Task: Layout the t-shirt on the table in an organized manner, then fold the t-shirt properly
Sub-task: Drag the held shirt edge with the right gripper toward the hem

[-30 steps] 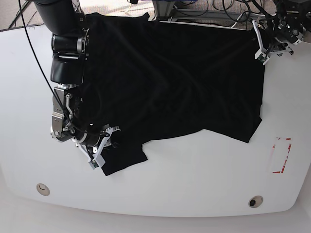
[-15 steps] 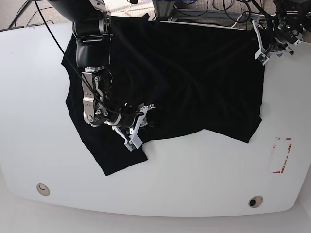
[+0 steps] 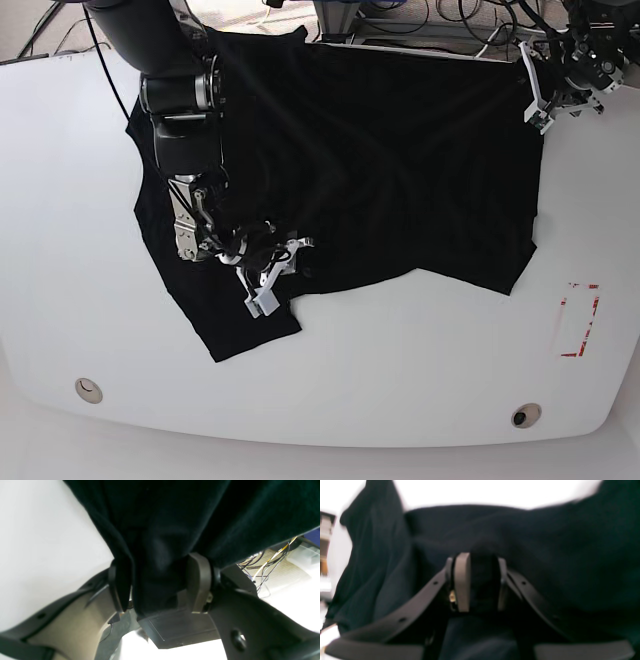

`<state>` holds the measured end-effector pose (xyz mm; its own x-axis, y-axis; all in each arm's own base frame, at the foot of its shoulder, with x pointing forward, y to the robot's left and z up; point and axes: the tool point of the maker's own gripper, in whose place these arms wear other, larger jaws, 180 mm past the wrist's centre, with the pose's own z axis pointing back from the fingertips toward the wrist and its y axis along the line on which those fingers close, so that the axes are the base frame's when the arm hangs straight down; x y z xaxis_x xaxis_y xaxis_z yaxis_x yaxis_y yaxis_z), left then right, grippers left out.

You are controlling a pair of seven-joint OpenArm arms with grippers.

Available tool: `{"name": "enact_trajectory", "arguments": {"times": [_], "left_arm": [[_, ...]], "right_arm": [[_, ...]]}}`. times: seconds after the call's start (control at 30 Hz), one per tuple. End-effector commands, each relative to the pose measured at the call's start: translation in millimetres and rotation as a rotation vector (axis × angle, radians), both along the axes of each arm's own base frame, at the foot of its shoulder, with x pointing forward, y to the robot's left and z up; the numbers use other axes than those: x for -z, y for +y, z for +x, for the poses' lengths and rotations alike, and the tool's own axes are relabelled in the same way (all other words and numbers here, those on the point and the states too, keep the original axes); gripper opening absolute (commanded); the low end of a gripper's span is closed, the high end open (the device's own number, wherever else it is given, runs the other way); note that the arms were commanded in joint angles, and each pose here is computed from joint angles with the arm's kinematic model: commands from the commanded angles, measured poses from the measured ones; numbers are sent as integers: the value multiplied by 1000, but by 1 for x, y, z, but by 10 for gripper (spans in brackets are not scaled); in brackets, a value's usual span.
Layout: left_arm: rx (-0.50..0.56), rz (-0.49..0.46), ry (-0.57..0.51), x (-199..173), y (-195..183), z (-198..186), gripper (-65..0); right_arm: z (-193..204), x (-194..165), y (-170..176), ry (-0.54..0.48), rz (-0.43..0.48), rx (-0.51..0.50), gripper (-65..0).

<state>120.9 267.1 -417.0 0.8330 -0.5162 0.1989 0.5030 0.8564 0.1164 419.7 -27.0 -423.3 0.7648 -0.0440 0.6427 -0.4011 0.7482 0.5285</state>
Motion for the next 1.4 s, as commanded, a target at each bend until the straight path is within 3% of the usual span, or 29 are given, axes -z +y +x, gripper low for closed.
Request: {"name": "enact_trajectory", "arguments": {"times": [0.0,0.27,0.6,0.83,1.03,1.2,1.37], "left_arm": [[4,36,19,-1,7,-4,-333],[2,36,22,-1,8,-5,-333],[5,35,23,0,7,-5,-333],[5,35,20,-1,7,-4,-333],[6,34,-9,-5,6,7,-332],[8,34,-52,-12,5,22,-329],[23,44,-131,-29,3,45,-218]], "right_arm": [[16,-1,-20,-17,-53,39,-499],[41,-16,-44,-68,-88,77,-498],[79,-63,-45,-161,-86,81,-498],[88,-88,-40,-181,-121,33,-488],[71,-103,-39,-168,-181,-53,-336],[34,-115,-70,-184,-237,-72,-241],[-12,-129,-104,-238,-303,-37,-227]]}}
